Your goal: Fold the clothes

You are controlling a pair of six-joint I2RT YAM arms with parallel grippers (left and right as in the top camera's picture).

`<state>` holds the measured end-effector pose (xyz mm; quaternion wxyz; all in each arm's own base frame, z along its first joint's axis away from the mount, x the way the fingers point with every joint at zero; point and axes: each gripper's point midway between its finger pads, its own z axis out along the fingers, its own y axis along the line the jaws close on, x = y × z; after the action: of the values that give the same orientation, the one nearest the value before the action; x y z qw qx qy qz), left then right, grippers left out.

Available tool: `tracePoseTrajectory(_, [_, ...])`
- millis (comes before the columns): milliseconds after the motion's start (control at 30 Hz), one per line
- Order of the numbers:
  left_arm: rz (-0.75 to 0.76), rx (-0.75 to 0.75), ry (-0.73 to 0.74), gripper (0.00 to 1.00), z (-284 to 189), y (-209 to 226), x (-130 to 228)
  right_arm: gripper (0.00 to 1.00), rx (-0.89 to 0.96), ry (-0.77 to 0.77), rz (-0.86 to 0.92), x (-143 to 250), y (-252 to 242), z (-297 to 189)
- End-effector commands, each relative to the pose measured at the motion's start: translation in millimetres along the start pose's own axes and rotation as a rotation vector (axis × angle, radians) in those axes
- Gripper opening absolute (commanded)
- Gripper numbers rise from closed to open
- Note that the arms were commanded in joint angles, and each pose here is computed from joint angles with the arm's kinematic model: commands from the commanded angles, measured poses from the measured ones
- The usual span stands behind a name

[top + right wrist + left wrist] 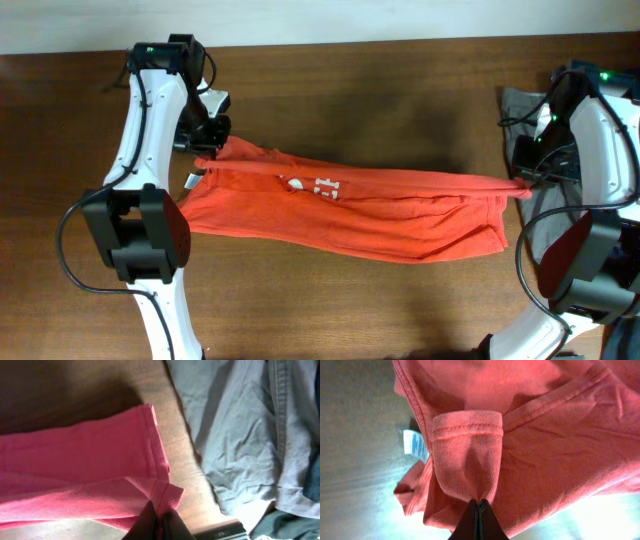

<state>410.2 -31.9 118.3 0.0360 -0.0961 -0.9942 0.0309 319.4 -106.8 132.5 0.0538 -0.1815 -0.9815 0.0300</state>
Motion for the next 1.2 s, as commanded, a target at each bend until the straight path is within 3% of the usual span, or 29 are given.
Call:
tracePoseTrajectory(0, [0.005, -0.025, -0.009, 0.00, -14, 3, 7, 0.10, 0.046, -0.012, 0.005, 3, -9, -8])
tracePoseTrajectory(233, [0.002, -0.024, 0.042, 0.01, -14, 2, 20, 0.11, 0.048, 0.012, 0.002, 9, -10, -8])
tracePoseTrajectory(600, [0.001, -0.028, 0.089, 0.22, -15, 3, 31, 0.20, 0.076, 0.041, -0.001, 16, -15, -9])
tracePoseTrajectory(733, [0.001, -0.030, 0.077, 0.31, -15, 3, 28, 0.35, 0.053, 0.036, 0.000, 15, -11, -8])
tracePoseTrajectory(867, [0.004, -0.033, -0.008, 0.46, -14, 4, 7, 0.51, -0.126, -0.014, -0.044, 2, 20, -9])
tracePoseTrajectory(967, [0.010, -0.002, -0.075, 0.52, -14, -1, -9, 0.64, -0.247, -0.061, -0.070, -8, 41, -14])
tracePoseTrajectory(1067, [0.014, 0.032, -0.114, 0.50, -13, -6, -19, 0.67, -0.323, -0.083, -0.074, -15, 54, -16])
tracePoseTrajectory(1100, [0.013, 0.033, -0.121, 0.42, -12, -6, -21, 0.68, -0.342, -0.082, -0.075, -16, 57, -15])
tracePoseTrajectory(1167, [0.013, 0.033, -0.120, 0.41, -12, -6, -21, 0.72, -0.336, -0.080, -0.073, -17, 56, -10])
